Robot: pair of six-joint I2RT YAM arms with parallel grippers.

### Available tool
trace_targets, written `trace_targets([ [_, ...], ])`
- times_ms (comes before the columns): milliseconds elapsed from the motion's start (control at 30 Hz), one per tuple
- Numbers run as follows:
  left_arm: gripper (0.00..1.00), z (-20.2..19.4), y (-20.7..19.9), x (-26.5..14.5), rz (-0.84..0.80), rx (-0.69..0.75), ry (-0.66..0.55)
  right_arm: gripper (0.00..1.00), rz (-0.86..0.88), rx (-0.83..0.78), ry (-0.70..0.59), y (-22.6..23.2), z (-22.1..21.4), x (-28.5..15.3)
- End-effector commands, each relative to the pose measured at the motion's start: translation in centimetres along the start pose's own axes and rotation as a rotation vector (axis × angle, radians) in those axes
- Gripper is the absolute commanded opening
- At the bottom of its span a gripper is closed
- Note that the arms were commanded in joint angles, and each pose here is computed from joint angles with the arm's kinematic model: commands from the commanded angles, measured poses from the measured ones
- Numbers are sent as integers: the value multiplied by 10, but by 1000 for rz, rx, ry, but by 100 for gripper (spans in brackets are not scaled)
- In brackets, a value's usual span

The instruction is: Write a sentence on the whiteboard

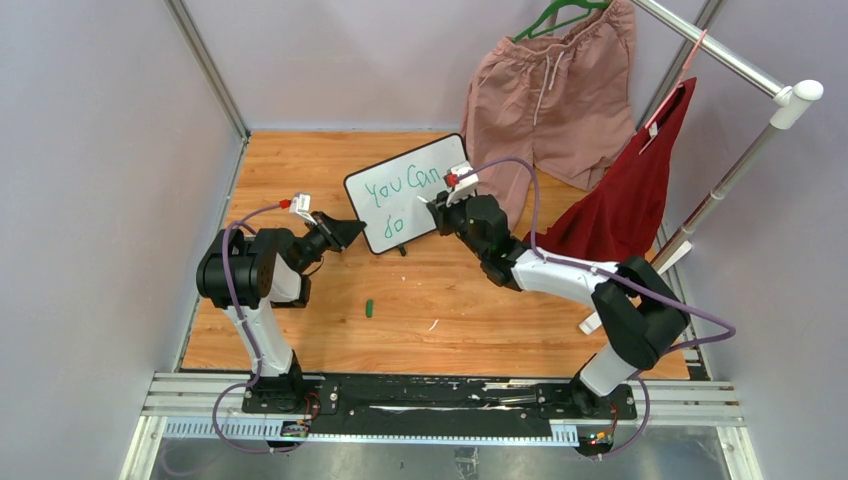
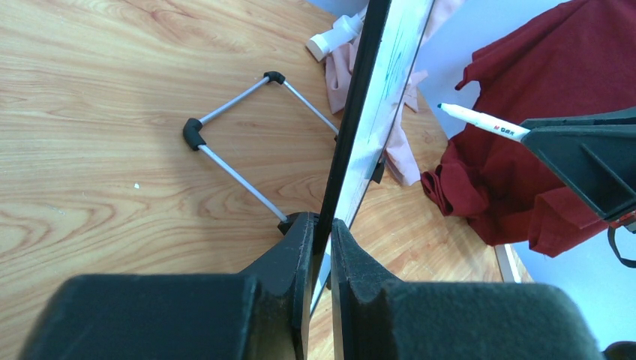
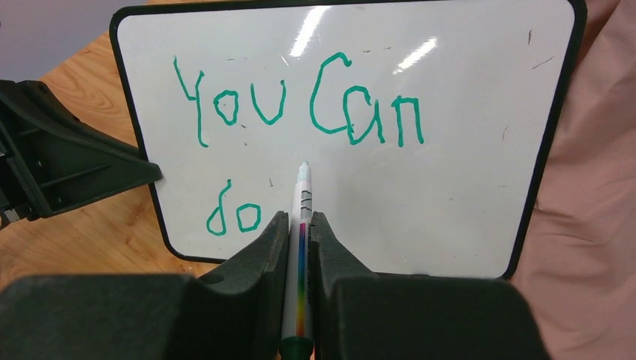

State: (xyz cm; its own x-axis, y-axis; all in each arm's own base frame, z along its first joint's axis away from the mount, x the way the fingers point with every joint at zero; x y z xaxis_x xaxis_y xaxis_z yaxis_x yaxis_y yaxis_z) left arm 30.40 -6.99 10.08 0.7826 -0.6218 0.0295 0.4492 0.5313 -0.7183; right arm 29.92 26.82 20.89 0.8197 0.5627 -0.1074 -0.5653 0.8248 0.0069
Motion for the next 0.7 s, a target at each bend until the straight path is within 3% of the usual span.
trace_targets([
  [0,0,-2,2,1,-8,19,-3,0,48,-31,-11,14,-5,3],
  [667,0,-3,2,0,-6,18,-2,0,13,-102,33,27,-22,8],
])
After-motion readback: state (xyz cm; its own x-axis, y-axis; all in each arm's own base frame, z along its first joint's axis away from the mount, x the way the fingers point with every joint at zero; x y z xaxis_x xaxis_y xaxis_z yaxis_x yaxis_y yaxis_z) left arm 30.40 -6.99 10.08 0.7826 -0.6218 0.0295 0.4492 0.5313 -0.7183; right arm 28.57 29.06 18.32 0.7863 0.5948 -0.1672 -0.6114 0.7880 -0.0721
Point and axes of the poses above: each gripper's point midway between its finger pads, its own x axis out along the fingers, its own y axis along the line the jaws close on, z = x × y, the point moved 9 cm from there along -x, back along the fingers, and after that the axes turned 4 degrees about -x, right-handed, at the moved point
